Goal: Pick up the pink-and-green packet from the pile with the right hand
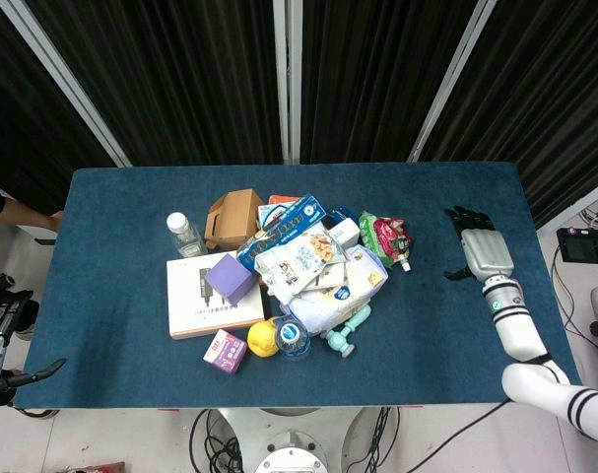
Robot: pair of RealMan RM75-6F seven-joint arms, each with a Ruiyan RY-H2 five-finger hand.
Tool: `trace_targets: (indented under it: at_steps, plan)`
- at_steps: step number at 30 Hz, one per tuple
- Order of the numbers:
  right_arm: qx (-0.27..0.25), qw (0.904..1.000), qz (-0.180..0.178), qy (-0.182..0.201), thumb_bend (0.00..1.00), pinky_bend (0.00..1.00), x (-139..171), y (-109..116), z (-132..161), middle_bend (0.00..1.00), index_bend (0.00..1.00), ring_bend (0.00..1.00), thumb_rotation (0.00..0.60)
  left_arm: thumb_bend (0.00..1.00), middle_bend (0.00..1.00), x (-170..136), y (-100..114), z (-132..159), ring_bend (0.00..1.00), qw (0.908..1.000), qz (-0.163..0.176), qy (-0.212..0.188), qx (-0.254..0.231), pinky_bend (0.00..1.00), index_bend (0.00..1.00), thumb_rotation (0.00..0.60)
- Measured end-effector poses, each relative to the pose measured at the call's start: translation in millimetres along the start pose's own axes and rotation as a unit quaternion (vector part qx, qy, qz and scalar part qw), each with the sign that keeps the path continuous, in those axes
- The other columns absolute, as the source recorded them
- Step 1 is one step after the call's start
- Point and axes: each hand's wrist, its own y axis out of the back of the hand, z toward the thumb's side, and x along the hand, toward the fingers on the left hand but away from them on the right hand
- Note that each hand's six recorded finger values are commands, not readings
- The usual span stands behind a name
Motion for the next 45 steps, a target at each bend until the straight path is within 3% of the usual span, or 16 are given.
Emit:
trace_targets:
  at_steps: [10,14,20,26,31,37,39,45]
  plan:
    - [-0.02,0.9983,0.036,0.041,0.0,0.0,-36,-18,51,0.0,0.0,0.0,0.6,0.06,0.11,-1,2,-3,0.14,1.0,-0.001,0.004,0.002,0.25,0.09,0.288]
    - [-0.029,0.9979,0.041,0.04,0.02,0.0,-44,-23,58,0.0,0.0,0.0,0.6,0.06,0.11,-2,1,-4,0.14,1.0,-0.003,0.004,0.003,0.25,0.09,0.29]
    - [-0.035,0.9974,0.052,0.034,0.15,0.0,-53,-30,60,0.0,0.0,0.0,0.6,0.06,0.11,-3,2,-6,0.14,1.0,-0.004,0.009,0.003,0.25,0.09,0.291]
    - [-0.041,0.9961,0.071,0.031,0.2,0.07,-55,-40,60,0.08,0.02,0.0,0.6,0.06,0.11,-3,2,-7,0.14,0.9999,-0.005,0.009,0.005,0.25,0.09,0.29]
    - [-0.032,0.9954,0.084,0.034,0.22,0.15,-55,-46,61,0.17,0.14,0.08,0.6,0.06,0.11,-3,3,-6,0.14,0.9999,-0.005,0.009,0.006,0.25,0.09,0.288]
    - [-0.027,0.9958,0.078,0.039,0.26,0.35,-55,-46,63,0.34,0.43,0.26,0.6,0.06,0.11,-3,1,-7,0.14,0.9999,-0.008,0.012,0.006,0.25,0.09,0.291]
    - [-0.028,0.9962,0.073,0.039,0.29,0.43,-55,-45,63,0.42,0.54,0.33,0.6,0.06,0.11,-3,1,-7,0.14,0.9999,-0.008,0.012,0.006,0.25,0.09,0.292]
    - [-0.03,0.9979,0.042,0.038,0.31,0.52,-53,-37,61,0.53,0.69,0.45,0.6,0.06,0.11,-3,1,-8,0.14,0.9999,-0.007,0.012,0.006,0.25,0.09,0.291]
